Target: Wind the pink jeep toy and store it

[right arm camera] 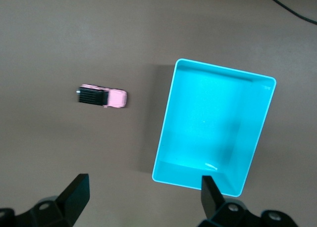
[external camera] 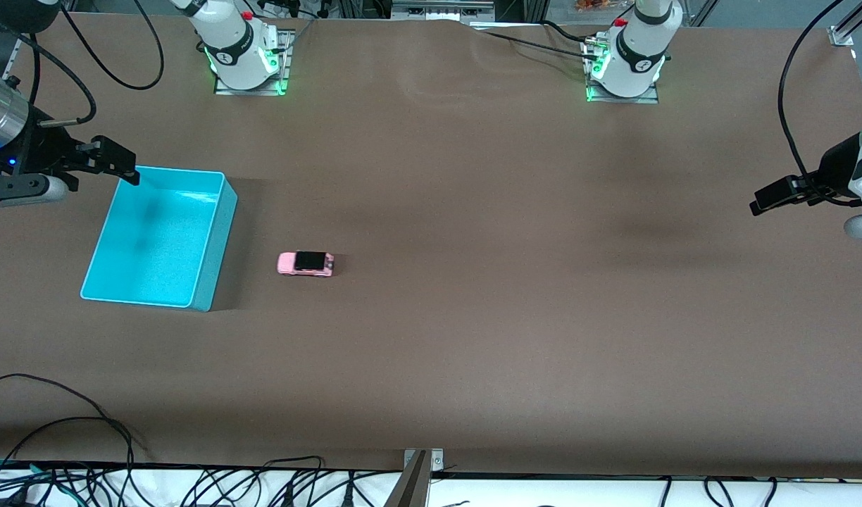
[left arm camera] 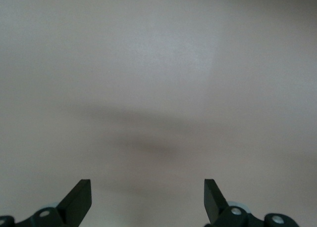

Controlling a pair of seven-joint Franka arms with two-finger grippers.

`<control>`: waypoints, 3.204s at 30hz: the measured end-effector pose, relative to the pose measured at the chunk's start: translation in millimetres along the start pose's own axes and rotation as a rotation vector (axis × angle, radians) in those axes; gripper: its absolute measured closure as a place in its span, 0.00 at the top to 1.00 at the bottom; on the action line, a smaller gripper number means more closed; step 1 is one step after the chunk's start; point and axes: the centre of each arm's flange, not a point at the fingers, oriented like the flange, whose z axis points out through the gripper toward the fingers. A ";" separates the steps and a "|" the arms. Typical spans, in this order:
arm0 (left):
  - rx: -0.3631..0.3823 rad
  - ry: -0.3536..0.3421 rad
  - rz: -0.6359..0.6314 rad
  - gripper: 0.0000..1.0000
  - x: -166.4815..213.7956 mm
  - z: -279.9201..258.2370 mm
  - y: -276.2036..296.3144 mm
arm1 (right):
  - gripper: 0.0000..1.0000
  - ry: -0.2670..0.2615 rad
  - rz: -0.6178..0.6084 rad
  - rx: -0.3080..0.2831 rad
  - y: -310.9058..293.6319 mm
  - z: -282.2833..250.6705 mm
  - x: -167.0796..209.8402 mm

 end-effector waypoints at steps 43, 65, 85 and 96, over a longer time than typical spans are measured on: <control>-0.001 0.010 0.014 1.00 -0.1 -0.5 8.0 | 1.00 0.098 0.285 0.030 -48.6 210.4 -28.0; -0.001 0.009 0.014 1.00 -0.1 -0.1 8.0 | 1.00 0.023 0.910 0.062 -69.6 304.3 -14.6; -0.001 0.009 0.014 1.00 -0.1 0.2 8.0 | 1.00 0.053 1.242 -0.043 -69.4 356.5 -12.2; -0.001 0.009 0.015 1.00 -0.2 0.2 8.4 | 1.00 0.094 1.283 0.009 -67.6 355.2 -4.6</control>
